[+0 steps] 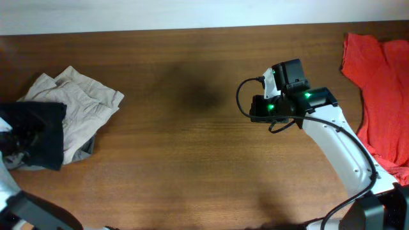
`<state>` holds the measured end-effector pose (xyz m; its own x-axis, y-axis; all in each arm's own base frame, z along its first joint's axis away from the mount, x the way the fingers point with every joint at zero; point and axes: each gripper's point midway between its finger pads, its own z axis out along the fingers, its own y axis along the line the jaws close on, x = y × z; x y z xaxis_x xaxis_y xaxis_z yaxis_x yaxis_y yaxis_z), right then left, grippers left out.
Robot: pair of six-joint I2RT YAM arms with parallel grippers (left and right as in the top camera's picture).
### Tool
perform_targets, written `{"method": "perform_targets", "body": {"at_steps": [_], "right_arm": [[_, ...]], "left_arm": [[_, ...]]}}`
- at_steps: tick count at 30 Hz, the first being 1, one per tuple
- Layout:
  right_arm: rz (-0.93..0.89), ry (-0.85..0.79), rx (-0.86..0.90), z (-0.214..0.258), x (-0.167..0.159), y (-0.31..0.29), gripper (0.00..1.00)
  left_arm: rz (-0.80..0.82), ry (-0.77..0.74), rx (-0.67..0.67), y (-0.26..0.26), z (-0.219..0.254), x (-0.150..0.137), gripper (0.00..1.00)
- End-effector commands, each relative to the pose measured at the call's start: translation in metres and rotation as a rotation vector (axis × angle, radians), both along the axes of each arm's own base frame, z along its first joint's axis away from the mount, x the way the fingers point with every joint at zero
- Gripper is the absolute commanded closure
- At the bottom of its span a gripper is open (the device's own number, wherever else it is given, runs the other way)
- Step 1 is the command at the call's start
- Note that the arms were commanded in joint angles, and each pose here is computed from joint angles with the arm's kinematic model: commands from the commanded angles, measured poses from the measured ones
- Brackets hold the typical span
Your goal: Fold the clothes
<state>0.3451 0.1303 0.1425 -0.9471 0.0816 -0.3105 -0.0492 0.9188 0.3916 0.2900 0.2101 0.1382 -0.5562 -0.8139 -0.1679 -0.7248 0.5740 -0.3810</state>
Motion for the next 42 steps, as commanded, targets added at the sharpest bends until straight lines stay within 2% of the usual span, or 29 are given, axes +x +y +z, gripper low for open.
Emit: {"method": "perform_targets", "body": {"at_steps": [1,5,10,17,21,24,28,32,33,34,35,36,37,38,41,42], "right_arm": [[0.002,-0.007,-0.014,0.000,0.002,-0.002,0.96],[0.002,-0.008,-0.014,0.000,0.002,-0.002,0.96],[0.002,-0.007,-0.014,0.000,0.002,-0.002,0.96],[0.002,-0.011,-0.014,0.000,0.003,-0.002,0.96],[0.002,-0.012,-0.014,0.000,0.003,-0.002,0.96],[0.002,-0.018,-0.012,0.001,0.004,-0.002,0.96],[0.002,-0.021,-0.011,0.001,0.005,-0.002,0.96],[0.002,-0.020,-0.011,0.001,0.005,-0.002,0.96],[0.003,-0.019,-0.011,0.001,0.004,-0.002,0.96],[0.003,-0.016,-0.011,0.001,0.004,-0.002,0.96],[0.003,-0.013,-0.012,0.000,0.003,-0.002,0.96],[0.003,-0.007,-0.013,0.000,0.002,-0.002,0.96],[0.003,-0.004,-0.015,-0.001,0.001,-0.002,0.96],[0.003,-0.002,-0.015,-0.001,0.001,-0.003,0.96],[0.003,0.000,-0.015,-0.001,0.000,-0.003,0.96],[0.003,0.000,-0.015,-0.001,0.000,-0.003,0.96]], "left_arm": [[-0.009,0.090,-0.028,-0.008,-0.009,-0.017,0.01],[-0.047,0.095,-0.088,-0.028,-0.001,-0.026,0.01],[-0.060,0.067,-0.055,-0.033,0.017,-0.032,0.01],[-0.031,0.026,0.175,-0.006,0.046,-0.035,0.01],[-0.002,0.067,0.262,0.010,0.048,-0.041,0.01],[-0.025,0.095,0.223,0.005,0.038,-0.043,0.01],[-0.023,0.234,0.109,-0.004,0.007,-0.057,0.01],[-0.037,0.232,-0.022,-0.014,-0.017,-0.045,0.02],[-0.040,0.229,-0.042,-0.015,-0.022,-0.042,0.09],[-0.041,0.228,-0.052,-0.014,-0.025,-0.040,0.21],[-0.043,0.226,-0.060,-0.014,-0.028,-0.038,0.24],[-0.045,0.219,-0.076,-0.016,-0.030,-0.036,0.37],[-0.048,0.206,-0.095,-0.019,-0.030,-0.034,0.77],[-0.051,0.185,-0.117,-0.022,-0.029,-0.030,0.99],[-0.038,0.113,-0.179,-0.030,-0.024,-0.018,0.99],[-0.032,0.102,-0.188,-0.030,-0.023,-0.017,0.83]]}}
